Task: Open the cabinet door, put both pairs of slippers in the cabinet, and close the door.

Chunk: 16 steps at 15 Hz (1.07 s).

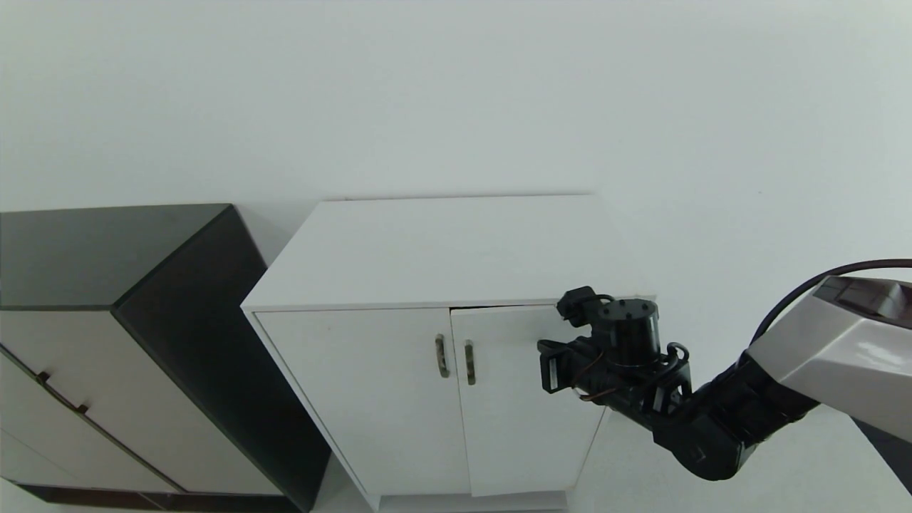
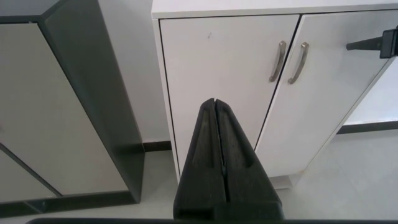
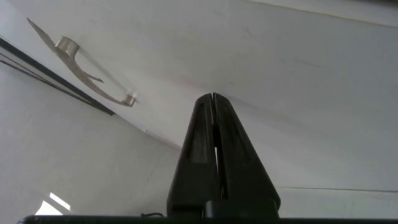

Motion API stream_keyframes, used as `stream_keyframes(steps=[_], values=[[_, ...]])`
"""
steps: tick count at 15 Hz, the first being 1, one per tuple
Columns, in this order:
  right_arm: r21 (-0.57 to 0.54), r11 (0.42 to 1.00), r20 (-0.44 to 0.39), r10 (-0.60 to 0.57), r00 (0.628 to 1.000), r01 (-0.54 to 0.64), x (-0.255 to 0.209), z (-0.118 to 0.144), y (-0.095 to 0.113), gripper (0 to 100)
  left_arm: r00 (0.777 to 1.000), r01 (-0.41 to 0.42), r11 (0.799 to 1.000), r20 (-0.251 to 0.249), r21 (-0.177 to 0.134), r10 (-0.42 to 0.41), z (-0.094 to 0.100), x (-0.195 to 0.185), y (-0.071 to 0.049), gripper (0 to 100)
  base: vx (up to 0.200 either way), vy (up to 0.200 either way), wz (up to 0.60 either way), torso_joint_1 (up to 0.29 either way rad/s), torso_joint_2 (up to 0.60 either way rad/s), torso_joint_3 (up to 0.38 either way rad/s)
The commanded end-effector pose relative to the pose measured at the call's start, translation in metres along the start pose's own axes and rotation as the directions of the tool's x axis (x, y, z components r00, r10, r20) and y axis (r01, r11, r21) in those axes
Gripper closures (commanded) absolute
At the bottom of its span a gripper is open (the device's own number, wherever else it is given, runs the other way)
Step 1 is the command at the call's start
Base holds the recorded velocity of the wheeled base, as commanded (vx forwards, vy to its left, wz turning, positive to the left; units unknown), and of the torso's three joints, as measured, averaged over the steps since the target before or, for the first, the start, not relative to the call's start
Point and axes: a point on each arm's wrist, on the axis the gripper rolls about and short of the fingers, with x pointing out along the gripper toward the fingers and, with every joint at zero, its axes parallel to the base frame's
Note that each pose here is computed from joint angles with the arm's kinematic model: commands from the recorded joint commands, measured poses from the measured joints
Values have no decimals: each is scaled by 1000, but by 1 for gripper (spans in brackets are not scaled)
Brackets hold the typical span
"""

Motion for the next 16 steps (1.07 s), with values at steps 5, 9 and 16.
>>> stream_keyframes(steps=[5, 9, 16], values=[[6, 1000, 3, -21, 1000, 21, 10, -2, -8, 100, 1000, 0, 1000, 0, 0, 0, 0, 0, 0, 100, 0, 0, 0, 0, 0, 0], [7, 1000, 2, -26, 1000, 26, 10, -2, -9, 100, 1000, 0, 1000, 0, 0, 0, 0, 0, 0, 100, 0, 0, 0, 0, 0, 0], [11, 999, 42, -46, 998, 46, -47, 15, -13, 100, 1000, 0, 1000, 0, -2, 0, 0, 0, 0, 100, 0, 0, 0, 0, 0, 0]])
